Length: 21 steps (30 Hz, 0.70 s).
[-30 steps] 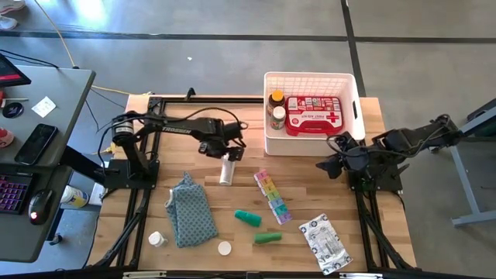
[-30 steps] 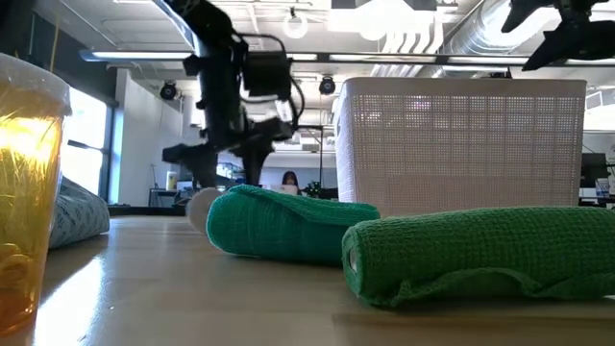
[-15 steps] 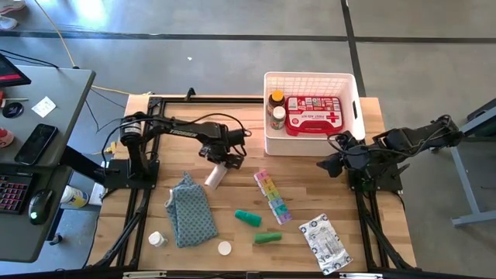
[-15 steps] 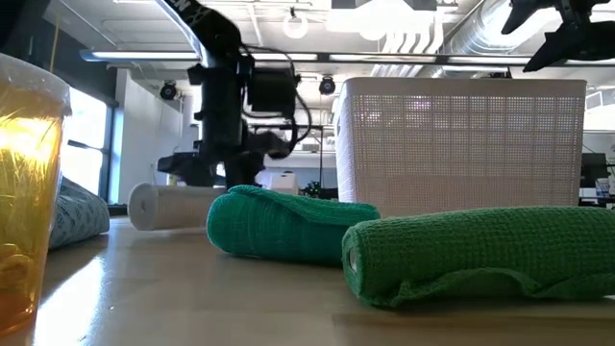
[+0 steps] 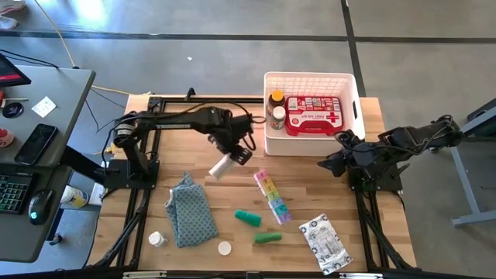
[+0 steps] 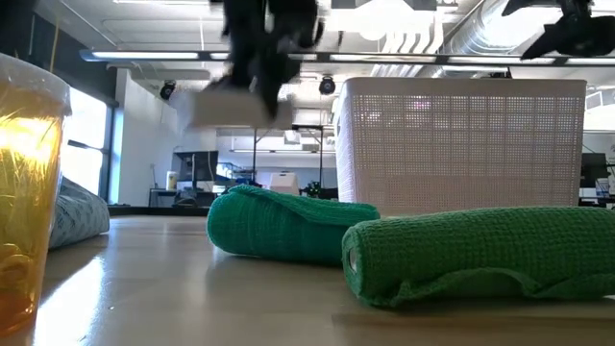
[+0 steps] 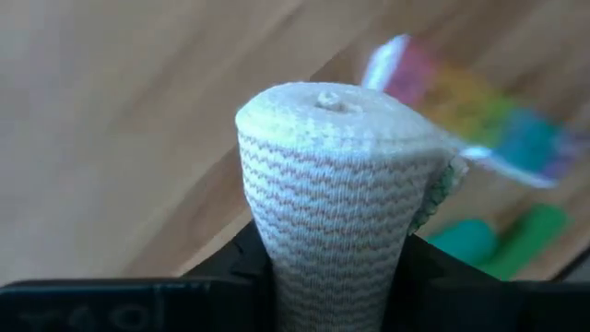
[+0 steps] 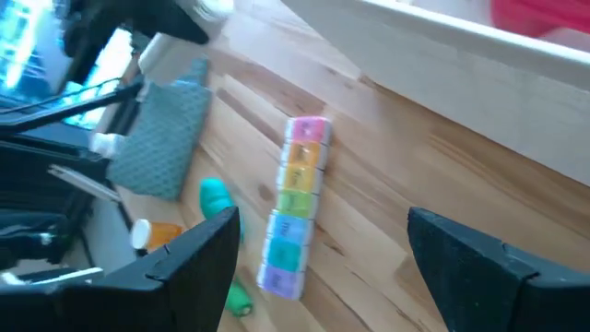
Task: Pick & place medical supplies in basket/bin
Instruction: Put the white bandage into the white bin
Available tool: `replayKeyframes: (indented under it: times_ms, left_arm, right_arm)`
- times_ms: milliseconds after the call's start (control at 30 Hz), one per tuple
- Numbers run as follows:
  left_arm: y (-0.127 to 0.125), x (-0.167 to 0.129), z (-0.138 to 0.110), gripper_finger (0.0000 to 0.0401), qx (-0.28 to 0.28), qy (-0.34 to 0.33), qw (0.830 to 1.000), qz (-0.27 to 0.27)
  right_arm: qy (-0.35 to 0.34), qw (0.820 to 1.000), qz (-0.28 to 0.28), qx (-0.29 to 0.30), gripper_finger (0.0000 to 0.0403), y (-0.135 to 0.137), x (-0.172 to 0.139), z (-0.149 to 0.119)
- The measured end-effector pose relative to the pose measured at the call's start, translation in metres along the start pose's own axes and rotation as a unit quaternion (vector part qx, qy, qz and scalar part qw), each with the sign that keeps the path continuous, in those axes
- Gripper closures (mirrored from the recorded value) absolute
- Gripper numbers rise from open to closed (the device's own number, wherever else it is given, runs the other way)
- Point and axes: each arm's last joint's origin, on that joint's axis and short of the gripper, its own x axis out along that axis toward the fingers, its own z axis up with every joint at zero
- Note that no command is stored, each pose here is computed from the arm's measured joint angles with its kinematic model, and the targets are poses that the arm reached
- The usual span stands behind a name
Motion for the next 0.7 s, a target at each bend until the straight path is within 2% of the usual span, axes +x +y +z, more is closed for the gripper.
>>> replayKeyframes:
  times_ms: [133,233,367,533,633,700]
  left_arm:
    - [-0.029,-0.066,0.009,0.0228,0.084,-0.126,0.988,-0.011]
    - [-0.042,-0.112,0.022,0.0225,0.144,-0.257,0.955,-0.021]
    - [-0.044,-0.153,0.041,0.0223,0.163,-0.384,0.908,-0.040]
    - [-0.030,-0.187,0.070,0.0221,0.162,-0.509,0.841,-0.080]
    - [-0.026,-0.189,0.093,0.0221,0.172,-0.562,0.803,-0.103]
    - [-0.020,-0.181,0.109,0.0220,0.184,-0.566,0.795,-0.116]
  right_arm:
    - [-0.044,0.998,0.026,0.029,0.0101,0.004,-0.004,0.005]
    - [-0.102,0.993,0.044,0.031,0.0101,0.007,-0.007,0.010]
    - [-0.181,0.980,0.085,0.023,0.0101,0.016,-0.015,0.019]
    - [-0.295,0.946,0.137,-0.019,0.0101,0.031,-0.033,0.034]
    - [-0.357,0.920,0.163,-0.016,0.0101,0.035,-0.048,0.042]
    - [-0.382,0.907,0.175,-0.012,0.0101,0.036,-0.056,0.046]
